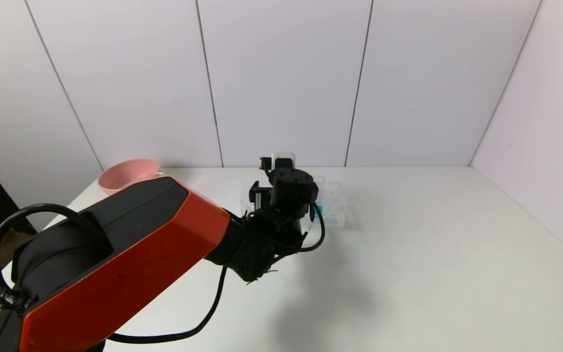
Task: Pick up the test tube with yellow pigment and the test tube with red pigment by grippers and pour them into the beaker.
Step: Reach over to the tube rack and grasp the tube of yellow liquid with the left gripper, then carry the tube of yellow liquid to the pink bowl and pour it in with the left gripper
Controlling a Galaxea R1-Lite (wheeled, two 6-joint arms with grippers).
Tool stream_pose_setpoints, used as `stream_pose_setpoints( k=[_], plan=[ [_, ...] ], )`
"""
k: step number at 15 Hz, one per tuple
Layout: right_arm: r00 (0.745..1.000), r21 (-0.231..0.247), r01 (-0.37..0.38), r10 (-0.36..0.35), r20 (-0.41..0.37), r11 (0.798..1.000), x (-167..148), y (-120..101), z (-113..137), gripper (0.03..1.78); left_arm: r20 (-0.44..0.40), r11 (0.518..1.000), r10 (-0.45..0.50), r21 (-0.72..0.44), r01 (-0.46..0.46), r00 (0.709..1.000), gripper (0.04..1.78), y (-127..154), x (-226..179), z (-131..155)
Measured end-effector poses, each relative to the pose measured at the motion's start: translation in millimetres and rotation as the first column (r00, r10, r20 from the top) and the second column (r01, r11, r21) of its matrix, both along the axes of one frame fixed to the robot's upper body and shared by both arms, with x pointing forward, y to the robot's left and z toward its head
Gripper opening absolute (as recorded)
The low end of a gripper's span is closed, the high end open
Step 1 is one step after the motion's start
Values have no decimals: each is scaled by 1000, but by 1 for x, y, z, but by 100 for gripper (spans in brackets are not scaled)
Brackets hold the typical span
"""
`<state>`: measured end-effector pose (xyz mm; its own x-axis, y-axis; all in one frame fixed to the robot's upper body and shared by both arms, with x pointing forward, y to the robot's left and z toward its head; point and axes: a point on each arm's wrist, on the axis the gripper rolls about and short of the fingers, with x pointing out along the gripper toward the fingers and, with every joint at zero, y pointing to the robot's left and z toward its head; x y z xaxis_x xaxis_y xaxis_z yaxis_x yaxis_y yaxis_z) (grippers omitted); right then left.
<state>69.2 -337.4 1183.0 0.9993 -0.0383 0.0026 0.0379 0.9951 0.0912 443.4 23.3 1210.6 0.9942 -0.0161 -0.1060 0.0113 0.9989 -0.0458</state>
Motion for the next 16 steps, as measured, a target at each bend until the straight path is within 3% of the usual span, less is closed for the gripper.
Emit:
stream_pose_setpoints(
  k=[4,9,13,16],
  plan=[
    [1000,0,0,0,0,1000,0,0,0,171,6,1000,-2,0,2,1000,136,-1,1,-3],
    [1000,0,0,0,0,1000,0,0,0,171,17,1000,-7,5,7,1000,51,-2,1,-2],
    [1000,0,0,0,0,1000,0,0,0,171,49,1000,-9,17,8,999,47,-3,3,11],
    [1000,0,0,0,0,1000,0,0,0,171,103,999,-23,35,19,994,47,-2,2,43]
  ],
)
